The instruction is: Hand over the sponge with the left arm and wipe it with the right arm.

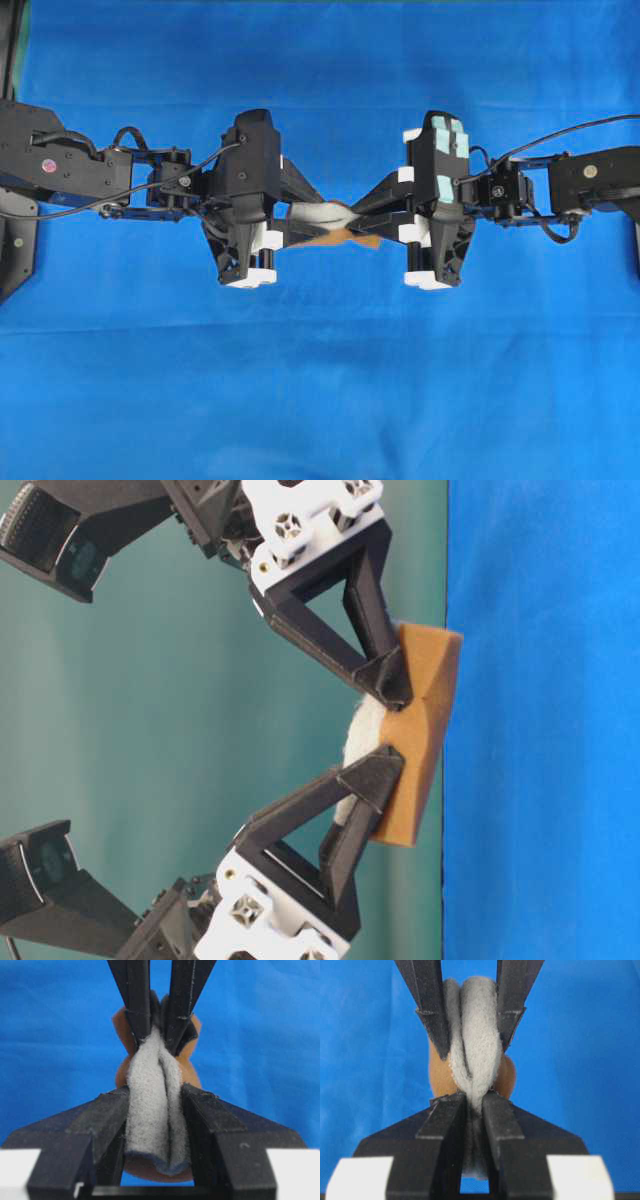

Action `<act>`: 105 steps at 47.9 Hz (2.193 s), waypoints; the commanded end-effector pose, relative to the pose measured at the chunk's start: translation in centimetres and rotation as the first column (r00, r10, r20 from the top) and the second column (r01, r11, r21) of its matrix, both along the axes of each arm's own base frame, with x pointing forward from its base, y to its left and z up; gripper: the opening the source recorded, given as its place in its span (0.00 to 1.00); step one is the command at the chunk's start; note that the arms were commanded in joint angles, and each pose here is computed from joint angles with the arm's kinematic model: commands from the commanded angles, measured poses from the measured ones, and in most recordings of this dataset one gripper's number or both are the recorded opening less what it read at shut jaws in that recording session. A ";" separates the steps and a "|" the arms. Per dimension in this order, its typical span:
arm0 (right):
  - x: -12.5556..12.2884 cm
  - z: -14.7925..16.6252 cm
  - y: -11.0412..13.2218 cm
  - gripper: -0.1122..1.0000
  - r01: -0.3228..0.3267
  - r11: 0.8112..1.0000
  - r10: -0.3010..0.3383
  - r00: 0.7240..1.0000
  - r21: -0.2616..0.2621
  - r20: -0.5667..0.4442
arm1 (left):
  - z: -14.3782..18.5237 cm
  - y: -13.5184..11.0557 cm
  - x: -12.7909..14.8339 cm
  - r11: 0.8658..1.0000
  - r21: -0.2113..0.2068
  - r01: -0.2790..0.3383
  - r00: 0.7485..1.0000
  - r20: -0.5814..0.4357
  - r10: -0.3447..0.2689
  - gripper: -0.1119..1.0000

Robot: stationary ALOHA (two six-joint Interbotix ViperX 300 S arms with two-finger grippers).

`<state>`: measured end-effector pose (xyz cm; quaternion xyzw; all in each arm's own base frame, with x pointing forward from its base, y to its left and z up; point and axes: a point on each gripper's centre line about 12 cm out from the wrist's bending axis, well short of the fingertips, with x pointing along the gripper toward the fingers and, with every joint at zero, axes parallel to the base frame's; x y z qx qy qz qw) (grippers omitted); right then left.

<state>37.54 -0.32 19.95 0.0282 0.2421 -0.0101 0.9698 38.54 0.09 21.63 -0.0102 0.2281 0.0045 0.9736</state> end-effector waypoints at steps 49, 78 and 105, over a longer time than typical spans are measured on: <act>0.0 1.6 0.1 0.23 -0.003 1.000 0.003 1.000 -0.002 0.012 | 2.9 -0.9 -7.8 1.000 -0.013 0.023 0.989 0.148 -0.020 0.91; 1.7 -9.1 1.3 0.23 -0.005 1.000 0.012 0.975 0.031 -0.222 | 2.7 -0.9 -7.8 1.000 -0.006 0.025 0.990 0.142 -0.024 0.91; 0.1 -8.8 -6.5 0.23 0.113 0.992 -0.123 0.965 -0.055 -0.230 | 2.7 -0.9 -7.8 1.000 -0.006 0.025 0.990 0.141 -0.024 0.91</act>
